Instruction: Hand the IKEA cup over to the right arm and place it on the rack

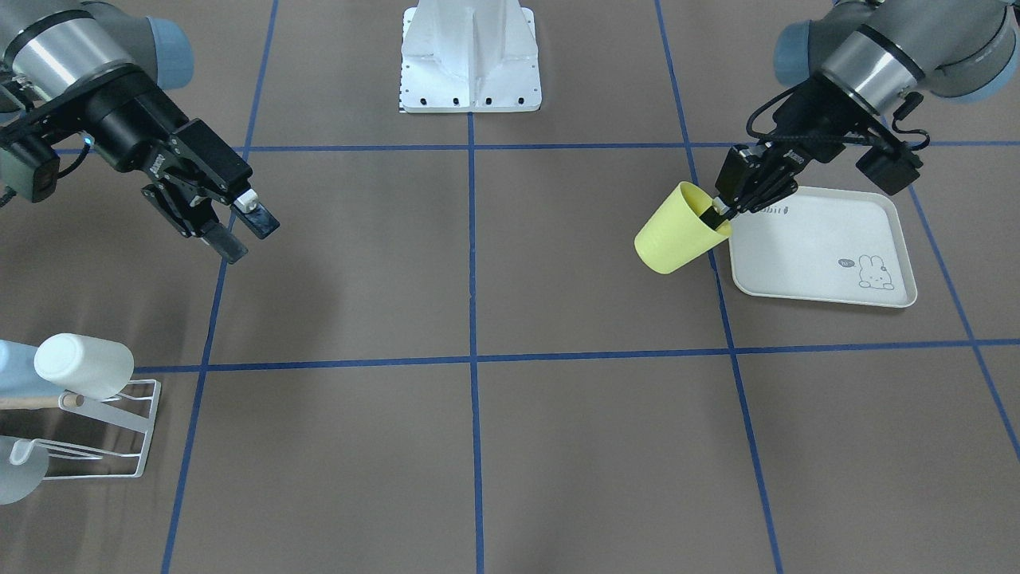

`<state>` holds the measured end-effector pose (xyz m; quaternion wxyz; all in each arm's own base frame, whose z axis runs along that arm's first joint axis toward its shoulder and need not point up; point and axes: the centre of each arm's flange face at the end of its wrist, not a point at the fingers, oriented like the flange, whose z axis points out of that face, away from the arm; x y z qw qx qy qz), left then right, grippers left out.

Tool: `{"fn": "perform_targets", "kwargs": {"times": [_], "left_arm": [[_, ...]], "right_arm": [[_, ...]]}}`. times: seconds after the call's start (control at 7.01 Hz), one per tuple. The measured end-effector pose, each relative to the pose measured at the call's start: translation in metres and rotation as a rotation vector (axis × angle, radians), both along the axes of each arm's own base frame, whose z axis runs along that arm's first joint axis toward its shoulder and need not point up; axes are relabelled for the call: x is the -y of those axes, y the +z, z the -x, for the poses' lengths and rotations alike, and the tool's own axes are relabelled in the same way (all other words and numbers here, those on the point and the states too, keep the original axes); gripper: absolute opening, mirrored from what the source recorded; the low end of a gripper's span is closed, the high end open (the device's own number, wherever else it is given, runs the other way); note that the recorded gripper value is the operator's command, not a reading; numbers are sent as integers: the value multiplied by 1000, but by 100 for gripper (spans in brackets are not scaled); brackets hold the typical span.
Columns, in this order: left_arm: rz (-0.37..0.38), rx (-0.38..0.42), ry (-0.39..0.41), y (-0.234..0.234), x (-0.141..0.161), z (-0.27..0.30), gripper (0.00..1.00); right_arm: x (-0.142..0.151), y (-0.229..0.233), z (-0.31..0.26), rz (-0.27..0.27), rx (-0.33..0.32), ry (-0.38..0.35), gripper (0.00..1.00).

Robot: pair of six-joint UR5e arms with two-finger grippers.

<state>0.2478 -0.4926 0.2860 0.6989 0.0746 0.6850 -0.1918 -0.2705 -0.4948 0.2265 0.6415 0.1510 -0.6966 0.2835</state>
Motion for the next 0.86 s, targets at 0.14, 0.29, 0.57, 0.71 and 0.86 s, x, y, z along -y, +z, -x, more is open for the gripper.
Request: {"fn": "perform_targets", "kwargs": {"times": [0.14, 0.29, 0.57, 0.71, 0.86], "left_arm": [[30, -105, -13, 3, 6, -4, 0], [65, -193, -40, 2, 8, -12, 0], [132, -356, -113, -7, -1, -44, 0], [178, -462, -137, -16, -4, -60, 0], [243, -599, -142, -27, -4, -76, 0]], "right_arm": [[-6, -16, 20, 21, 59, 28, 100], [-16, -35, 43, 39, 122, 59, 100], [-41, -68, 88, 46, 210, 121, 100], [-50, -76, 100, 46, 229, 136, 100], [-54, -81, 106, 45, 239, 143, 100]]}}
